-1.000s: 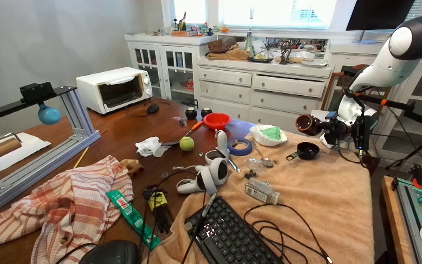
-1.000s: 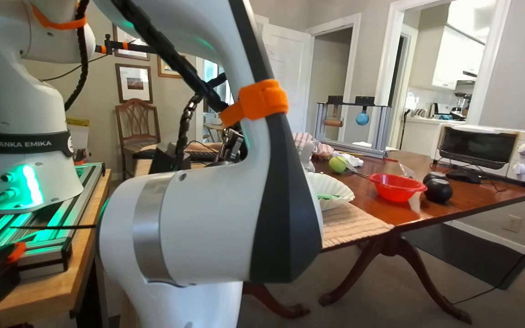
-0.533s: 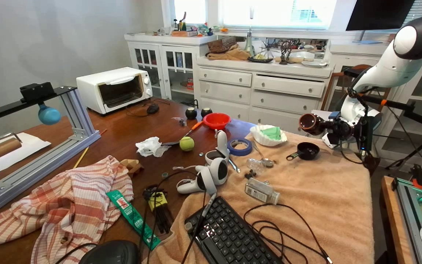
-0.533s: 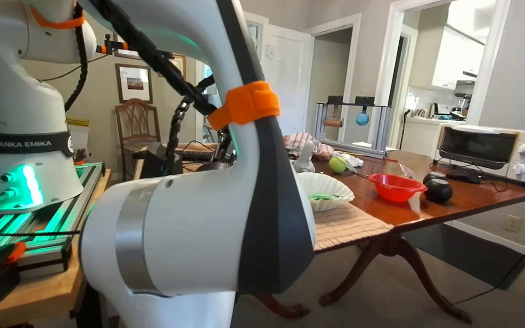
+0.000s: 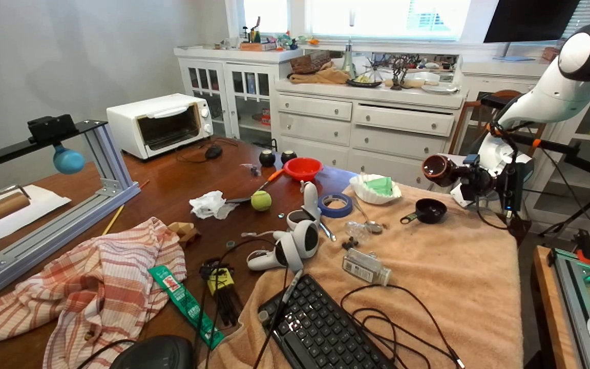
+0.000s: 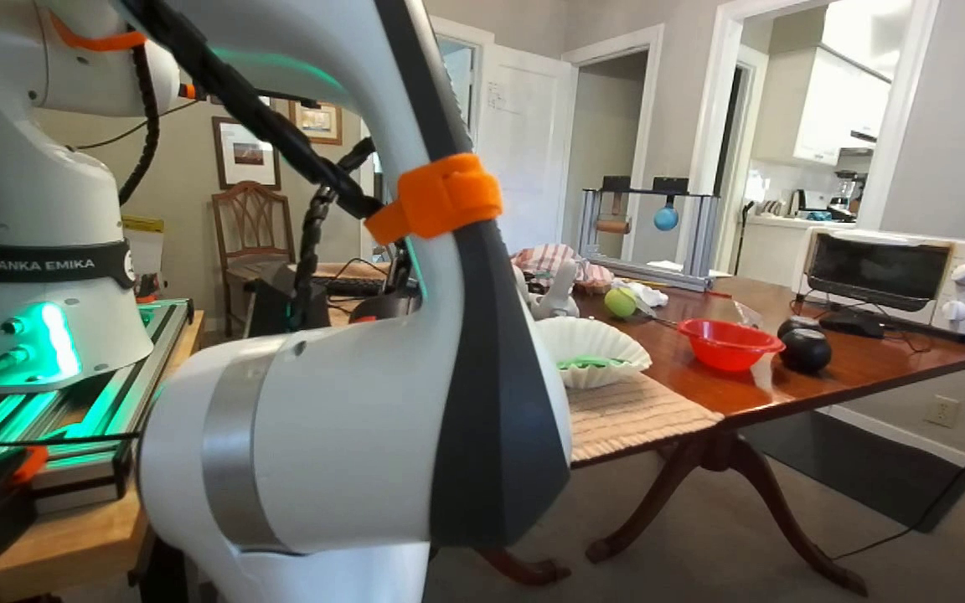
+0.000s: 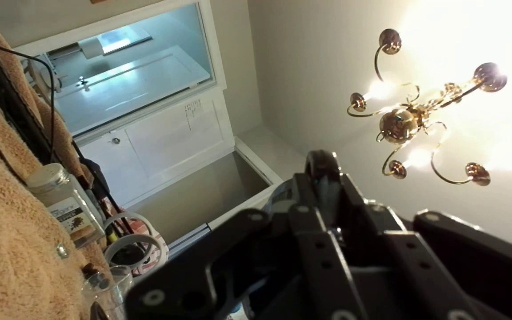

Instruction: Pour the contents in the brown mug into the black measuring cup.

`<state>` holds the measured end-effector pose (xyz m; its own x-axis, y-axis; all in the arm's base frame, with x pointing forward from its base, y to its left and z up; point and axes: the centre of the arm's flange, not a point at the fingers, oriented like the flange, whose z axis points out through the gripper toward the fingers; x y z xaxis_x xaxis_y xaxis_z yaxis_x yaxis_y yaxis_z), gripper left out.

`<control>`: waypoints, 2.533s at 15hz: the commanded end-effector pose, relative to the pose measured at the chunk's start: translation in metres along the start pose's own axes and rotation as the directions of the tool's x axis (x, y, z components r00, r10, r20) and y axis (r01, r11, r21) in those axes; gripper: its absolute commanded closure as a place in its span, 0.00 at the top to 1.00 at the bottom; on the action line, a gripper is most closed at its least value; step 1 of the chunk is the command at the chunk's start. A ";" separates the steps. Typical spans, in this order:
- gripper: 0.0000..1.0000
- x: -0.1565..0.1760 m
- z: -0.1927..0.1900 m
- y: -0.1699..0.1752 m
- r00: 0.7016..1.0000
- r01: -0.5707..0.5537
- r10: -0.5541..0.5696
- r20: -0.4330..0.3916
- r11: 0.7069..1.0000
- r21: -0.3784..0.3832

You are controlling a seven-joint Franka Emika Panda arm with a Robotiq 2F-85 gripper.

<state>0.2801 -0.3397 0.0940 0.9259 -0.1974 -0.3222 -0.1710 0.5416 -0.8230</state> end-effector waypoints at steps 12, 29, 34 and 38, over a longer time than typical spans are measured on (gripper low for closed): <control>0.04 -0.003 -0.005 0.000 0.997 0.019 -0.023 0.075 0.998 0.057; 0.04 -0.034 0.011 -0.035 0.987 0.055 -0.080 -0.141 0.983 -0.172; 0.04 -0.044 0.047 -0.054 0.971 0.014 -0.096 -0.220 0.938 -0.347; 0.04 -0.048 0.060 -0.066 0.943 -0.040 -0.126 -0.307 0.875 -0.482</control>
<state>0.2686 -0.3356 0.1631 0.8359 -0.4385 -0.3303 -0.2853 0.1670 -0.9438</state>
